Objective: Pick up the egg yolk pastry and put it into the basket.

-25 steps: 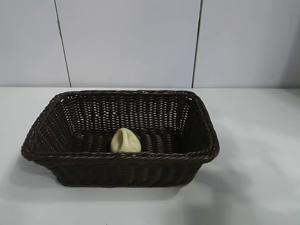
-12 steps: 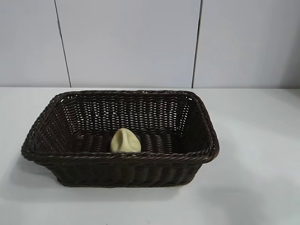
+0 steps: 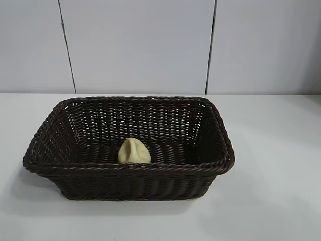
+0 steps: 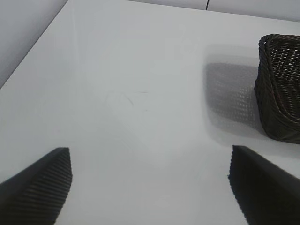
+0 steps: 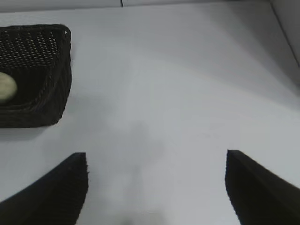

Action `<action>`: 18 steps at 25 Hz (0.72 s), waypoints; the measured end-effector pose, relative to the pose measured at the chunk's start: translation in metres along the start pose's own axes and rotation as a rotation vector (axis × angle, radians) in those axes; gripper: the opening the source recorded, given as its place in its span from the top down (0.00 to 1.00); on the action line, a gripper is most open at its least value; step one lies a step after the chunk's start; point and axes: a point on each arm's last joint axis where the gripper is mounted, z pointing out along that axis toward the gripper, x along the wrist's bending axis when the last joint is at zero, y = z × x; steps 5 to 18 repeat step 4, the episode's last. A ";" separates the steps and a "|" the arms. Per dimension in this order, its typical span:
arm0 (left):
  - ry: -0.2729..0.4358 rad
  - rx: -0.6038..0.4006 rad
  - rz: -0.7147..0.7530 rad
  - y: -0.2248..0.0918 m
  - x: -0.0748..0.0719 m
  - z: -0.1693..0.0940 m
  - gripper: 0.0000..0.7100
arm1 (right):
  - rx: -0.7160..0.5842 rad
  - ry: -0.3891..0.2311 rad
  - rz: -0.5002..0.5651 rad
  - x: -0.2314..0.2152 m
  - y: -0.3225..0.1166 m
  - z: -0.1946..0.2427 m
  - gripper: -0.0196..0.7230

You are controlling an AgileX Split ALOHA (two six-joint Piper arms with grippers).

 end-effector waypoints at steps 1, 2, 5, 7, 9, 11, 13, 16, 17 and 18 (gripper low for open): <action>0.000 0.000 0.000 0.000 0.000 0.000 0.07 | 0.000 0.000 0.000 0.000 0.000 0.000 0.19; 0.000 0.000 0.000 0.000 0.000 0.000 0.07 | 0.001 0.000 0.000 0.000 0.000 0.000 0.19; 0.000 0.000 0.000 0.000 0.000 0.000 0.07 | 0.001 0.000 0.000 0.000 0.000 0.000 0.19; 0.000 0.000 0.000 0.000 0.000 0.000 0.07 | 0.001 0.000 0.000 0.000 0.000 0.000 0.19; 0.000 0.000 0.000 0.000 0.000 0.000 0.07 | 0.001 0.000 0.000 0.000 0.000 0.000 0.19; 0.000 0.000 0.000 0.000 0.000 0.000 0.07 | 0.001 0.000 0.000 0.000 0.000 0.000 0.19; 0.000 0.000 0.000 0.000 0.000 0.000 0.07 | 0.001 0.000 0.000 0.000 0.000 0.000 0.19; 0.000 0.000 0.000 0.000 0.000 0.000 0.07 | 0.001 0.000 0.000 0.000 0.000 0.000 0.19; 0.000 0.000 0.000 0.000 0.000 0.000 0.07 | 0.001 0.000 0.000 0.000 0.000 0.000 0.19; 0.000 0.000 0.000 0.000 0.000 0.000 0.07 | 0.001 0.000 0.000 0.000 0.000 0.000 0.19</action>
